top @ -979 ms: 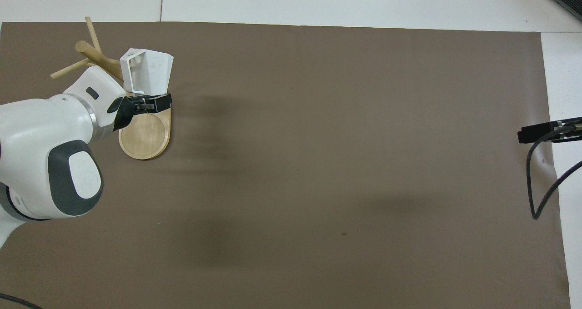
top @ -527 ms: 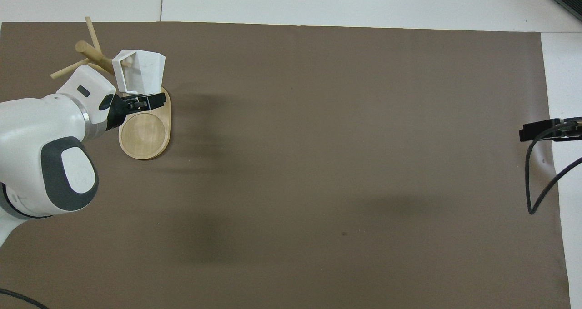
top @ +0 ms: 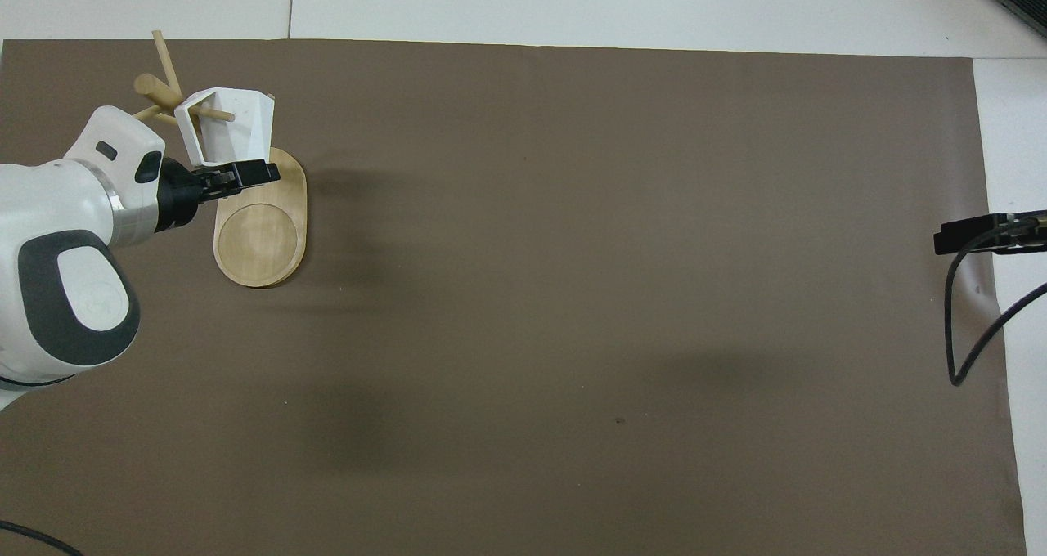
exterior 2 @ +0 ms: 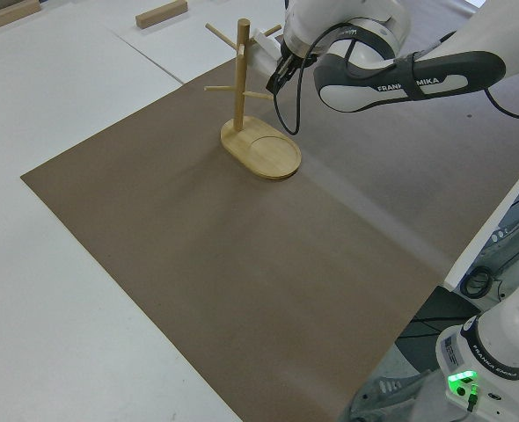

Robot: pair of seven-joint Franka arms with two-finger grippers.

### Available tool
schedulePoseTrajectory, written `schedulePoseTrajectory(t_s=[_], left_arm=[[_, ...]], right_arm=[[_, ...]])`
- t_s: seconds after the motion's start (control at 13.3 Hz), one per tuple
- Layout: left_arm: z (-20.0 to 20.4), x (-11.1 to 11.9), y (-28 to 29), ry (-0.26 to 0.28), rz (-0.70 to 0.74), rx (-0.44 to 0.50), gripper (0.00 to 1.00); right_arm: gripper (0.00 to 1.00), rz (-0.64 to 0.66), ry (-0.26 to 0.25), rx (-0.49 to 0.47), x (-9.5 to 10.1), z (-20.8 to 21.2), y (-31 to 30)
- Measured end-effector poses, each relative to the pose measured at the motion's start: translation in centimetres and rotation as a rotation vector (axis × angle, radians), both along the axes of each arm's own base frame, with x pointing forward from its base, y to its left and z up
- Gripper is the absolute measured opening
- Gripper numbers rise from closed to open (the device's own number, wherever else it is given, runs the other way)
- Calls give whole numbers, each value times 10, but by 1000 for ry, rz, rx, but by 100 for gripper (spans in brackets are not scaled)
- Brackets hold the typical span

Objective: Hang cup on rack
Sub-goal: 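Hang the cup on the peg and open the left gripper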

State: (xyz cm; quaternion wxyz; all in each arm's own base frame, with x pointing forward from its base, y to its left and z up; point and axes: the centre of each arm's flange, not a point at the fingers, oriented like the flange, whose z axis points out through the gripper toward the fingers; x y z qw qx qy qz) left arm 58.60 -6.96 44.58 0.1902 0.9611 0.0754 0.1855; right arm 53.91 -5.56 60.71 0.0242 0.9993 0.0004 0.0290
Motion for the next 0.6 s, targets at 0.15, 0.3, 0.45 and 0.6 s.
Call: schedulePoseTrajectory(t_s=[0.15, 0.3, 0.45, 0.6], left_arm=[[2, 0, -2, 20, 34, -22, 69], [2, 0, -4, 37, 42, -32, 77], [3, 1, -5, 44, 41, -36, 100], [18, 4, -8, 64, 4, -31, 100]], right_arm=[[100, 0, 0, 0, 0, 0, 0], [100, 0, 1, 0, 0, 0, 0], [100, 4, 1, 1, 0, 0, 2], [100, 5, 1, 1, 0, 0, 3]])
